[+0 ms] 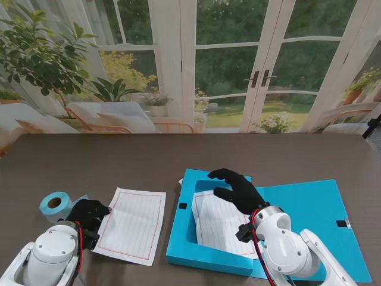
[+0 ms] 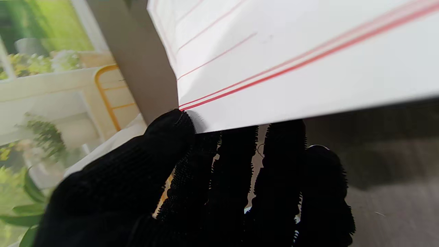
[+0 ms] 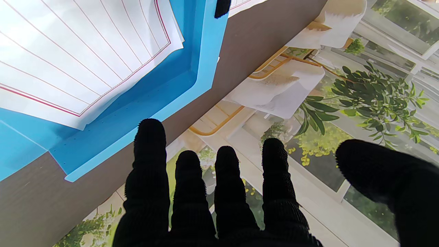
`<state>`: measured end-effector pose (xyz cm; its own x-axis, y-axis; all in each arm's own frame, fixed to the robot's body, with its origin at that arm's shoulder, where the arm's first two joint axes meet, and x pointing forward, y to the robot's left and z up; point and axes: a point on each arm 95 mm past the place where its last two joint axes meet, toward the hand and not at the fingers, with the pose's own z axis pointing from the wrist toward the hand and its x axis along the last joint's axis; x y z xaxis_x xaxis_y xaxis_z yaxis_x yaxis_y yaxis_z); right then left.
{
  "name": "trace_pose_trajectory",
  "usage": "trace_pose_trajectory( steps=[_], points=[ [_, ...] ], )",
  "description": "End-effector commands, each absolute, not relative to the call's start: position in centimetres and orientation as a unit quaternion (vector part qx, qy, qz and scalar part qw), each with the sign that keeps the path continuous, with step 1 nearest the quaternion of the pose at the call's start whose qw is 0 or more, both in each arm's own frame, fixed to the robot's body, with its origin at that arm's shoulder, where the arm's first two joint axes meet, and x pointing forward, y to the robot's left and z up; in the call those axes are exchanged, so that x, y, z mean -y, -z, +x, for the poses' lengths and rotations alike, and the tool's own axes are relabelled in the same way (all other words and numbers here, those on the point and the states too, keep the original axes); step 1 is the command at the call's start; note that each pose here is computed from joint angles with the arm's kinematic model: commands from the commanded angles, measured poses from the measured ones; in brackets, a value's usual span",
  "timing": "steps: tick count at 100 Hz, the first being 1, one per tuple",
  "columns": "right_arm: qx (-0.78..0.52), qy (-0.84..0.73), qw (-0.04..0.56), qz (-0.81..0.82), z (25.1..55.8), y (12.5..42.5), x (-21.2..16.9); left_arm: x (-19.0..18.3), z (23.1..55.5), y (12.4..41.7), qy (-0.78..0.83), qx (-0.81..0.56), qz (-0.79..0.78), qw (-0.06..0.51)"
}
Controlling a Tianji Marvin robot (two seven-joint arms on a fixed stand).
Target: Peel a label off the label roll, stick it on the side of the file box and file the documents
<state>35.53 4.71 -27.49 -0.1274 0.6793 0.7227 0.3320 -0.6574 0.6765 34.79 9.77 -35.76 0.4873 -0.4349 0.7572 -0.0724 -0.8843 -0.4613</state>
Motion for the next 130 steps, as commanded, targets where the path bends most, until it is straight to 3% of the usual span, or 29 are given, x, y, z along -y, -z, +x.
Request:
trace_pose_trajectory(
  steps=[1, 78, 130],
  points=[
    [-0.392, -0.636, 0.124, 0.653, 35.2, 27.9, -5.0, -9.1, 35.1, 34.7, 0.505, -0.138, -0.835, 0.171],
    [-0.368, -0.641, 0.109, 0.665, 35.5, 28.3, -5.1, -6.9, 36.3, 30.1, 0.603, -0.088, -0.786, 0.102],
    [-0.36, -0.64, 0.092, 0.673, 35.5, 28.2, -5.4, -3.4, 37.1, 24.7, 0.672, -0.072, -0.737, 0.005]
  ],
)
